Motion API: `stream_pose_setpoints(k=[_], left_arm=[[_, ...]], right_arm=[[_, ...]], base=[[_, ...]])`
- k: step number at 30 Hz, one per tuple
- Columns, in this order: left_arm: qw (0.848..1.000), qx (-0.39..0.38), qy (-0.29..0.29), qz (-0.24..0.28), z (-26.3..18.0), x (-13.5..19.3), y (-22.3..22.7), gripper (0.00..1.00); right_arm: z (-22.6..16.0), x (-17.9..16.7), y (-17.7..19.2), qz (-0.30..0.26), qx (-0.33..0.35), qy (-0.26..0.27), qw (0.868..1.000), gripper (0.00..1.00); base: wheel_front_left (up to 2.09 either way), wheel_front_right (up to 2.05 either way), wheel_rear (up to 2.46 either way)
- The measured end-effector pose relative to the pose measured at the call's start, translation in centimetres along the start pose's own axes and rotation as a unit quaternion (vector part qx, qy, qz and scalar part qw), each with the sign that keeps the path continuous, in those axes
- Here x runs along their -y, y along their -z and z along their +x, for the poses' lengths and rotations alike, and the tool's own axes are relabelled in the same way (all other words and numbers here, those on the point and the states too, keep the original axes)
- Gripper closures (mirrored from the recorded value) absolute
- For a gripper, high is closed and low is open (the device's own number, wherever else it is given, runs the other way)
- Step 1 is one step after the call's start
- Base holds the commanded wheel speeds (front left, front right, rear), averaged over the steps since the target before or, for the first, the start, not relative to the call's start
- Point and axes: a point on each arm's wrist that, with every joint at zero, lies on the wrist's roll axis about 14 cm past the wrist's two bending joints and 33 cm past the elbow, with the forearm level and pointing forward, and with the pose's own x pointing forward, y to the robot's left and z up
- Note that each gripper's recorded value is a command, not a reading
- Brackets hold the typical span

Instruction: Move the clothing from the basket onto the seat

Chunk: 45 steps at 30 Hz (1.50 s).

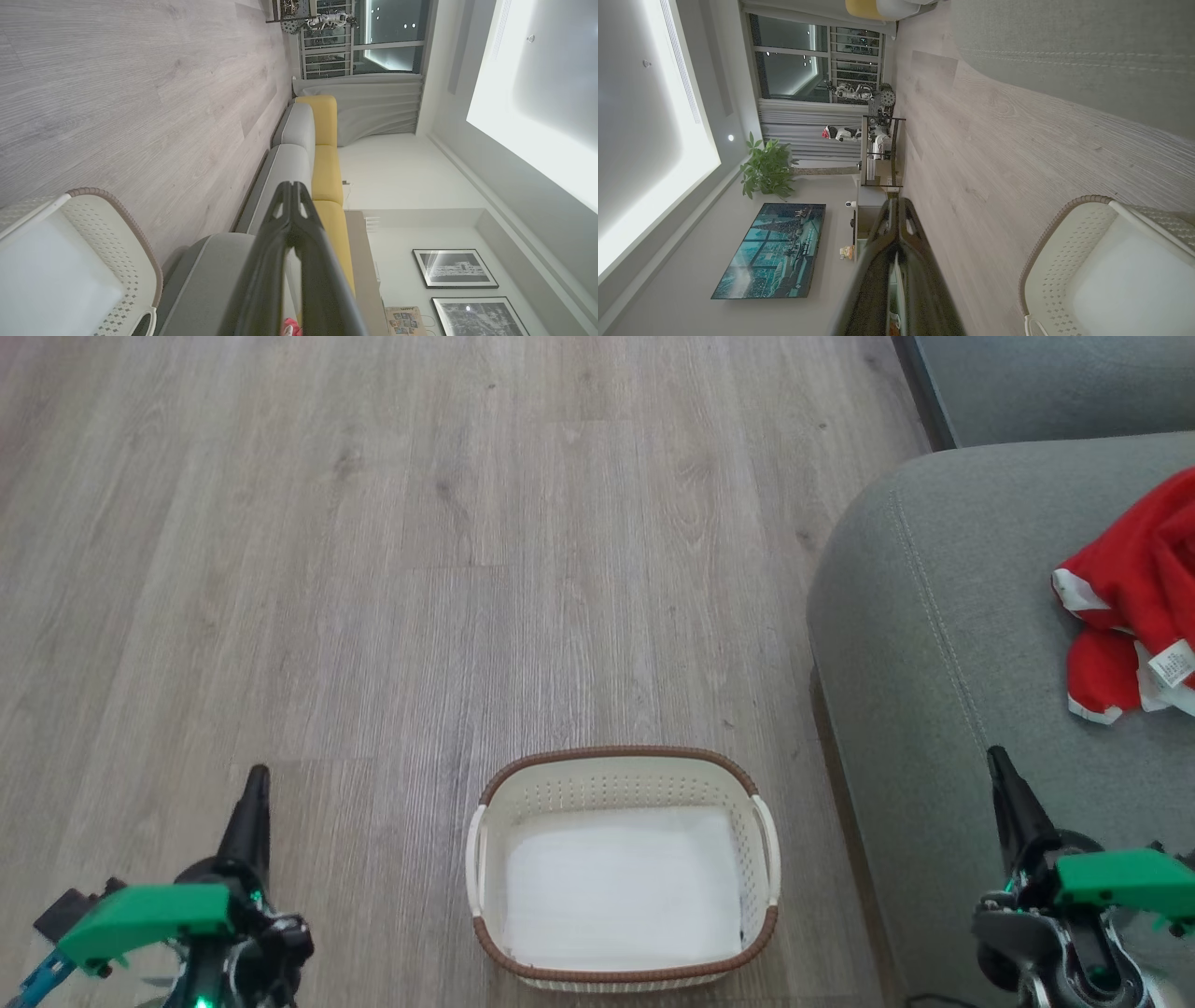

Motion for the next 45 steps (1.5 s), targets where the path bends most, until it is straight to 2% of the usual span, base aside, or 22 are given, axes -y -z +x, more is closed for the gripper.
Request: stream_pose_setpoints(k=[7, 45], left_arm=[[0.999, 0.006, 0.016, -0.037, 0.36, 0.83, -0.43, 1.00], [0.999, 0.006, 0.016, -0.038, 0.36, 0.84, -0.36, 1.00]], right_arm=[[0.39, -0.63, 0.18, 0.034, -0.003, -0.010, 0.999, 1.00], [0.38, -0.62, 0.15, 0.035, -0.002, -0.010, 0.999, 1.00]], base=[[0.00, 0.00, 0.00], [0.00, 0.00, 0.00]])
